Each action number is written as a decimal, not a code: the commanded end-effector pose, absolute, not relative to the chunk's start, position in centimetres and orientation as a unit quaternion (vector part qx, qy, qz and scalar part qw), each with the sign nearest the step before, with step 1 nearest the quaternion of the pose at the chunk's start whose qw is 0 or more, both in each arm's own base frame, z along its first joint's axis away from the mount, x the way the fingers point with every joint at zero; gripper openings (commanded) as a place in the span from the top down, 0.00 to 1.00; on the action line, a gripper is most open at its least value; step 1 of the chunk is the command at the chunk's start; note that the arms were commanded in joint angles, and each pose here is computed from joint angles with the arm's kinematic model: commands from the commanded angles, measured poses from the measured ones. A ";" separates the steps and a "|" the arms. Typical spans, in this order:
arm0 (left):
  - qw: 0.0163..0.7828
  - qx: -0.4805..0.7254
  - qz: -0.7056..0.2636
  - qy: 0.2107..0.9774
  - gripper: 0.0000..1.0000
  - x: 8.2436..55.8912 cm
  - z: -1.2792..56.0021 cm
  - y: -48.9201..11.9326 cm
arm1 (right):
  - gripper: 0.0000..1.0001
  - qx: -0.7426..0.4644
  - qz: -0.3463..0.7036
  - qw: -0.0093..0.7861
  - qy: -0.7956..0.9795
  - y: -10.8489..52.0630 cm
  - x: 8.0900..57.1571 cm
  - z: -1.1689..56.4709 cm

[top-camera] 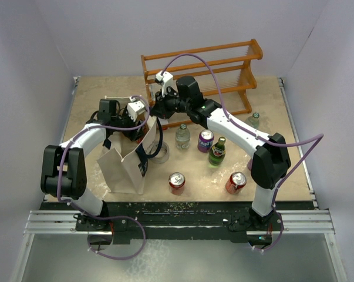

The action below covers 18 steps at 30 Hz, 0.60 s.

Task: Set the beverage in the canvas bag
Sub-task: Place the drink in the canvas bag.

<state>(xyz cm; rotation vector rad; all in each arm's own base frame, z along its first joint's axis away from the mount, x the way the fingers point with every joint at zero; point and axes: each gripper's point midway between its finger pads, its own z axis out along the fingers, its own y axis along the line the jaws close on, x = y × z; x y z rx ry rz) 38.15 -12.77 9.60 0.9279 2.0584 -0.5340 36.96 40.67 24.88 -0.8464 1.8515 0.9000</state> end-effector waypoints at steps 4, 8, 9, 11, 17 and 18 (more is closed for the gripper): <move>0.402 0.349 -0.239 0.812 0.51 38.3 10.4 -13.7 | 1.00 -0.351 0.353 0.452 0.740 40.0 36.8 25.8; 0.402 0.357 -0.248 0.806 0.40 38.0 11.4 -14.0 | 1.00 -0.355 0.360 0.449 0.737 40.2 36.5 25.9; 0.401 0.358 -0.249 0.805 0.37 37.9 11.7 -14.1 | 1.00 -0.356 0.364 0.447 0.736 40.3 36.4 25.9; 0.404 0.359 -0.247 0.804 0.32 38.0 12.4 -14.0 | 1.00 -0.356 0.368 0.443 0.736 40.5 36.4 25.8; 0.418 0.361 -0.242 0.798 0.15 38.0 14.5 -14.0 | 1.00 -0.358 0.375 0.437 0.735 40.9 36.4 25.8; 0.418 0.361 -0.242 0.798 0.13 38.0 14.7 -14.0 | 0.99 -0.359 0.376 0.436 0.734 40.9 36.3 25.8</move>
